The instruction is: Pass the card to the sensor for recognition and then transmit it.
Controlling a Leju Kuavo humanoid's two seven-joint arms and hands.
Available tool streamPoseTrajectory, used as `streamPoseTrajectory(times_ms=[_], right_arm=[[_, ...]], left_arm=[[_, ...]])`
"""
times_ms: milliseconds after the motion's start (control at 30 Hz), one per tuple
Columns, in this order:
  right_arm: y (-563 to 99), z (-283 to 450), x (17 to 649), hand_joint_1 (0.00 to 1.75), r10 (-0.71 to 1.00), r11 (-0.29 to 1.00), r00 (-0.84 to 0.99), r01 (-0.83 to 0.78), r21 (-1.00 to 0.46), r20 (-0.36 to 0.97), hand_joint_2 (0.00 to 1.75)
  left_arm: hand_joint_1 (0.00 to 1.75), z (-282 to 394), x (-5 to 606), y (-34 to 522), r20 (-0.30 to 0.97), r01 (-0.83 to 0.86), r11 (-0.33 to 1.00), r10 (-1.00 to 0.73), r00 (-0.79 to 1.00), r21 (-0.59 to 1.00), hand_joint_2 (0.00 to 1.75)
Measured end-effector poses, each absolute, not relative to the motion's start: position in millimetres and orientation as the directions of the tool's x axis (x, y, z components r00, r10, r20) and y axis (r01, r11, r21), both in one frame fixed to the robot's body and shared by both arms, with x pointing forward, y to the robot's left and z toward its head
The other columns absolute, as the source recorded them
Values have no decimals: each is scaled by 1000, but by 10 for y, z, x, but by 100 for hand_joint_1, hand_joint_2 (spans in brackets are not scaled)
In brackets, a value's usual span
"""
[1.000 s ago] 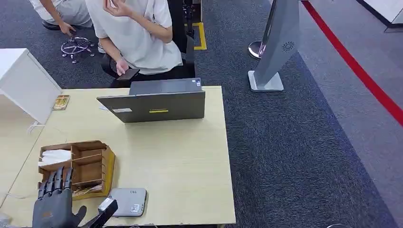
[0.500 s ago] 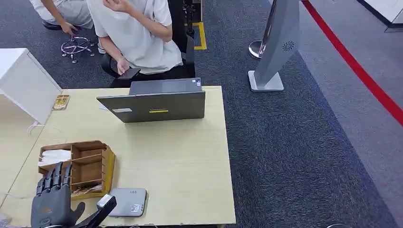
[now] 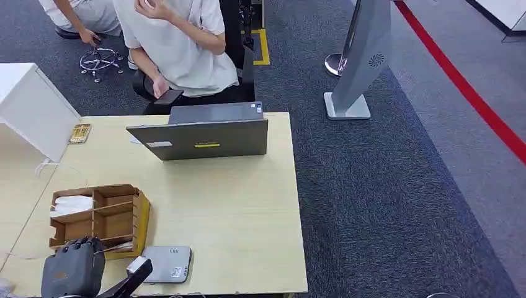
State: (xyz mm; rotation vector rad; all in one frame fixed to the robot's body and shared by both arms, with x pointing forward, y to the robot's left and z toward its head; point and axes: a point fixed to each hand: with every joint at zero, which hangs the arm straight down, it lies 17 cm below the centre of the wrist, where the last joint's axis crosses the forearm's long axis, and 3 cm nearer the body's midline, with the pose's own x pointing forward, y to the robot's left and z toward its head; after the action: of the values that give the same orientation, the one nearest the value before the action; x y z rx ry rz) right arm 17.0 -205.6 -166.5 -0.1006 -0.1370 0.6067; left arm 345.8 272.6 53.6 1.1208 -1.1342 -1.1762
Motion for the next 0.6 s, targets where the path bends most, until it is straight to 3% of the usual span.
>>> streamPoseTrajectory(times_ms=[600], right_arm=[[-2071,-1666,194,0,571,819,814,-557,-140,105,175]], left_arm=[[175,529,3462,2786,66,95,73,-995,71,993,175]])
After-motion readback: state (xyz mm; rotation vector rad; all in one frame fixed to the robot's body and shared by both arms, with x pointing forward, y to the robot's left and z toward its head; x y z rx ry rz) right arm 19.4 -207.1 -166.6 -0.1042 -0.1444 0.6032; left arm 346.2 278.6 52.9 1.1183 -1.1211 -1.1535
